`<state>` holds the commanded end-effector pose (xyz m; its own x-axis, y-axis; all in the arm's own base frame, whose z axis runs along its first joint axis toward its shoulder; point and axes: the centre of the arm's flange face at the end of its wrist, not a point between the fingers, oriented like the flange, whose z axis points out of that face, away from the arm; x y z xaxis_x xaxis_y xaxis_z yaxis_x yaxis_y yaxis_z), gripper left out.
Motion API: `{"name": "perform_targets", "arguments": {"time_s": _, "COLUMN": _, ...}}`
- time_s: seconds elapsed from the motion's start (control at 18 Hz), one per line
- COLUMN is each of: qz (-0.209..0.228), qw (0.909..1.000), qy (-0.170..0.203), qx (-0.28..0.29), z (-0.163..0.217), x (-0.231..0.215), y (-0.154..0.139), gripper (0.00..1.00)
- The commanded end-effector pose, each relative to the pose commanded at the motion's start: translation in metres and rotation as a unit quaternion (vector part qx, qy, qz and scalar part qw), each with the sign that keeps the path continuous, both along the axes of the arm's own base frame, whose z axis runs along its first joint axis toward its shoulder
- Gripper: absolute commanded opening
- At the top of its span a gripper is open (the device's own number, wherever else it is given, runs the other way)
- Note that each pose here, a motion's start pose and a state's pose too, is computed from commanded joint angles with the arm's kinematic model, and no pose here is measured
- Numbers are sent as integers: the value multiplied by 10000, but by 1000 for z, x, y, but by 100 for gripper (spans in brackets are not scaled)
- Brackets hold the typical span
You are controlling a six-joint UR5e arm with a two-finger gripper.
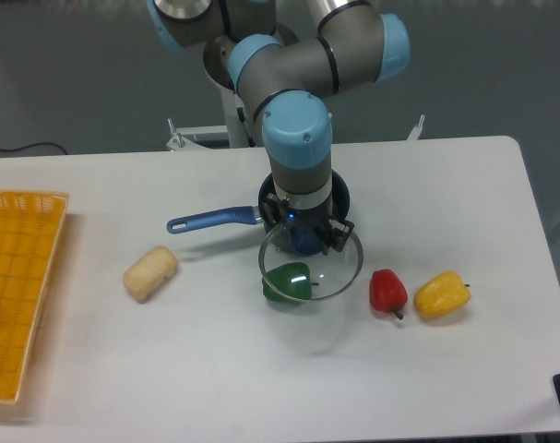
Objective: Place the lid on the table
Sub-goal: 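Grip the glass lid's blue knob and lift it off the pan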
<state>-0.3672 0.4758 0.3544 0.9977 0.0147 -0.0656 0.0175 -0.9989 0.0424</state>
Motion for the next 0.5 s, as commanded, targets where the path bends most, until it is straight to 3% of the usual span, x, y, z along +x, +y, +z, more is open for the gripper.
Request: {"name": "perform_targets", "arguments": {"time_s": 0.5, "qz": 167, "qw": 9997, "qy": 125, "qx": 152, "z": 8, "x": -4, "y": 0, "gripper": 52}}
